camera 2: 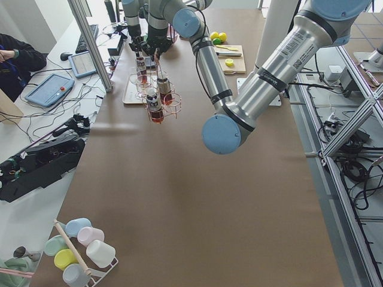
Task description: Take tea from basket to plate
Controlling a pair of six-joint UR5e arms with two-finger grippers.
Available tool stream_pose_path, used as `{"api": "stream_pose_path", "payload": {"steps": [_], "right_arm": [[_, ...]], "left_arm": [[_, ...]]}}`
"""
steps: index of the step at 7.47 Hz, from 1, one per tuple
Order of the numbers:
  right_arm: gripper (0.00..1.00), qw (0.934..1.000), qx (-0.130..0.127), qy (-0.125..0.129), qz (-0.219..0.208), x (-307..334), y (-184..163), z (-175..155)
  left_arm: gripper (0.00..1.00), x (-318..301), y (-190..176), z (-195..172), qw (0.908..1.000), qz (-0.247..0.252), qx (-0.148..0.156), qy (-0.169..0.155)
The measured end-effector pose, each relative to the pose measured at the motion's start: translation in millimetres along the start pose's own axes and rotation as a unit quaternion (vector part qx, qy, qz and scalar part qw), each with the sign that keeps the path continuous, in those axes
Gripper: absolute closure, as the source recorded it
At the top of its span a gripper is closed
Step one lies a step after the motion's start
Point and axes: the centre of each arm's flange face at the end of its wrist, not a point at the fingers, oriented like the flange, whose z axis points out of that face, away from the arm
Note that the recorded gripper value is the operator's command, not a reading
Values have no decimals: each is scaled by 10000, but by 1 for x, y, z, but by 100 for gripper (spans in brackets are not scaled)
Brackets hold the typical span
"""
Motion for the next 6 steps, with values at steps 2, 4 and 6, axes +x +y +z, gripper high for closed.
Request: {"api": "stream_pose_path", "payload": {"steps": [2, 4, 6], "right_arm": [[27, 10000, -60, 33, -45, -6, 8, 10], [0, 9999, -95, 50, -70, -7, 11, 15], [0, 9997, -129, 69, -208, -19, 18, 1]], "left_arm": [[100, -44, 48, -6, 9983, -488, -210, -245], [100, -105, 91, -14, 9969, -414, -482, -468], [100, -144, 112, -15, 9958, 18, -695, -598]]}}
